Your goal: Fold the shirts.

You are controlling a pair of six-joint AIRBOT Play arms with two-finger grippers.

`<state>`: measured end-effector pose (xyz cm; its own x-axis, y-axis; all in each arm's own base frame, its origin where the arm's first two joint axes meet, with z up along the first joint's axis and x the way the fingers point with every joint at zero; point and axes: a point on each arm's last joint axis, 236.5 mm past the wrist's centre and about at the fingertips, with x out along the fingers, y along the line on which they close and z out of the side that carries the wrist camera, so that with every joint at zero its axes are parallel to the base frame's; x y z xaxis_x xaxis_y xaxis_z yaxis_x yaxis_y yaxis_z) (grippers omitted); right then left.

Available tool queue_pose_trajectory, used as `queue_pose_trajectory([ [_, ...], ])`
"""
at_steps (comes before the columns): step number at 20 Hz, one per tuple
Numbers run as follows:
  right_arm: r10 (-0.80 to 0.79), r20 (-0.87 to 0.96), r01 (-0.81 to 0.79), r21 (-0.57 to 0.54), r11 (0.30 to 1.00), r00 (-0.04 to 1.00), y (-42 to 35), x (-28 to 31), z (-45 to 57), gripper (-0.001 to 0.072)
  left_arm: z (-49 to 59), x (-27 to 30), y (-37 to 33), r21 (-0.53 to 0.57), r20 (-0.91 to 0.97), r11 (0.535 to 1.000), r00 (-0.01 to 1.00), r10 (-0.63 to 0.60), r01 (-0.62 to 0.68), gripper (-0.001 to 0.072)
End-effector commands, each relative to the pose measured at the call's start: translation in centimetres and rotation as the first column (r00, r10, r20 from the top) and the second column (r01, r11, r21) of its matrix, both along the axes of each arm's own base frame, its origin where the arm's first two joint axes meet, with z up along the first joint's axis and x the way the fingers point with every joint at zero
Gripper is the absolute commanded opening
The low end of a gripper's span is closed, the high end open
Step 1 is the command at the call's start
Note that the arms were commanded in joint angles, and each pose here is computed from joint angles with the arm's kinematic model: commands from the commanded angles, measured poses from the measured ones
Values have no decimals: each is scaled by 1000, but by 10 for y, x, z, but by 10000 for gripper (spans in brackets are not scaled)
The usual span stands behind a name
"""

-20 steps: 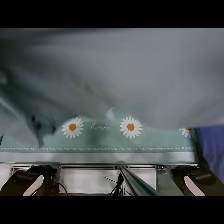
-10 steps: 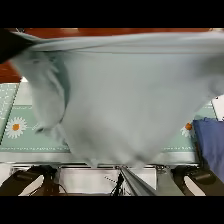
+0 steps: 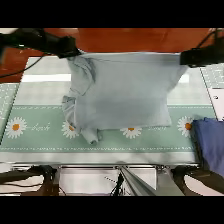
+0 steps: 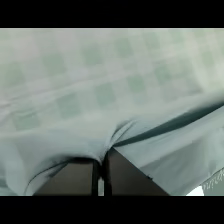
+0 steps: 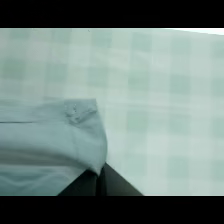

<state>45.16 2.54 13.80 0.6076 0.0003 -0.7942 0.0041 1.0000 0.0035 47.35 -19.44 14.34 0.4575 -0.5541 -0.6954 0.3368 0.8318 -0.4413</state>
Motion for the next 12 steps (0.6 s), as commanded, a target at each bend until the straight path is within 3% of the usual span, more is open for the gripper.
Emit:
queue_pose_trajectory([
  [1, -90, -61, 100, 199, 975, 994, 3, 51, -64, 30, -48, 22, -26, -44, -61, 999, 998, 4, -6, 37],
  [2, -111, -81, 129, 274, 953, 991, 5, 59, -73, 30, -59, 20, -33, -39, -84, 999, 996, -12, 8, 127],
  [3, -133, -102, 160, 342, 926, 986, 5, 64, -79, 36, -70, 15, -40, -31, -114, 999, 993, -33, 29, 425],
  [4, -156, -116, 190, 409, 892, 981, 3, 70, -80, 253, -78, 10, -44, -24, -140, 999, 989, -47, 44, 698],
  [5, -175, -122, 212, 459, 863, 977, -2, 73, -77, 579, -85, 3, -42, -4, -173, 998, 983, -66, 66, 710],
  [6, -179, -117, 214, 484, 849, 977, -12, 73, -69, 627, -92, -5, -30, 40, -208, 996, 975, -76, 86, 710],
  [10, -132, -163, 188, 395, 899, 978, -87, 24, -39, 625, -117, -68, 86, 281, -497, 947, 868, 3, 158, 709],
  [12, -177, -276, 254, 273, 928, 945, -137, -27, -51, 616, -127, -99, 130, 284, -570, 958, 811, 134, 42, 710],
])
